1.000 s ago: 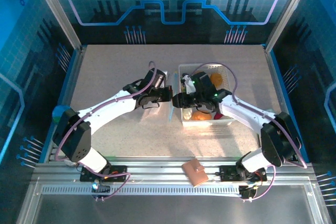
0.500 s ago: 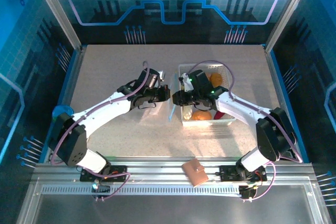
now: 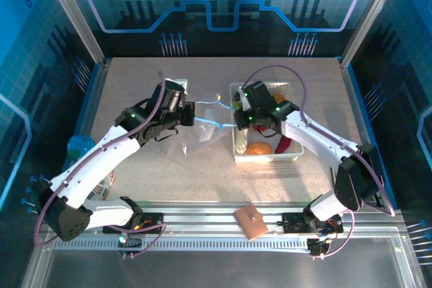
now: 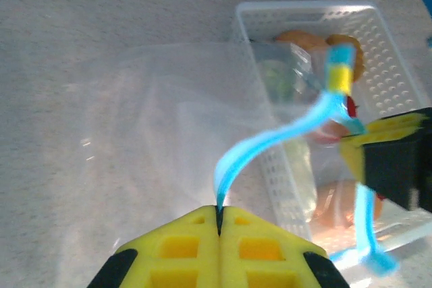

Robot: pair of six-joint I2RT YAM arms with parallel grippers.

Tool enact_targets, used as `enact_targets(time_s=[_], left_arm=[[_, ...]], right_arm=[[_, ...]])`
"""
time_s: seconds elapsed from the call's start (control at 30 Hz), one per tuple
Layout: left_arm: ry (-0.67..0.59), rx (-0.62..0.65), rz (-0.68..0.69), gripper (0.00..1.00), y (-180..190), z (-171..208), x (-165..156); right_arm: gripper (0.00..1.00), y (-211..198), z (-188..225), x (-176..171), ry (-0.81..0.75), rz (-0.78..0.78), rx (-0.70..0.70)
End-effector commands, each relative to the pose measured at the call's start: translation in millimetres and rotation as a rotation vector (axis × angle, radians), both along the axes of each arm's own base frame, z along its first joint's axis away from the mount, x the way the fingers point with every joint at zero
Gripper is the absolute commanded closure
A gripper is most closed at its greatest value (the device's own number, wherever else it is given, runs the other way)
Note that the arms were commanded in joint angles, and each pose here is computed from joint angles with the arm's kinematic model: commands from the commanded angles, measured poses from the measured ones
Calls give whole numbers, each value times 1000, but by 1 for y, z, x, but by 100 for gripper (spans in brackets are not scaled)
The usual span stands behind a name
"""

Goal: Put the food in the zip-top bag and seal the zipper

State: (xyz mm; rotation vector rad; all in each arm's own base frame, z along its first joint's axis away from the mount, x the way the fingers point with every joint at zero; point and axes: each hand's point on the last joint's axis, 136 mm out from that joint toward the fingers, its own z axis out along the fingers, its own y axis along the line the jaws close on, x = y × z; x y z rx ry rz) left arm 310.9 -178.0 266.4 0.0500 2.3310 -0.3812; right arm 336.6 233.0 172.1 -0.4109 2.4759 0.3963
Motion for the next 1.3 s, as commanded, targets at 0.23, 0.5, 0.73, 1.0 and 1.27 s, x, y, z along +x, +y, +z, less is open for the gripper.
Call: enact_targets(time_s=[0.23,0.5,0.73,1.0,1.27], left_arm=[[38,80,12,100,15,-4,-6],[137,-19,-73,100,-35,-47,16],[155,7,-85,100,-47,-63,35],[201,19,-91,100,-58,-86,50],[208,16,-98,100,-64,-88,57]], right_arm=[[90,-23,25,-3,-68,-2,-118],[86,-3,1,8,-9,37,-77],[76,-4,-7,15,11,25,-47],[67,-8,-7,18,21,17,27],[29,-9,27,15,-25,12,224]])
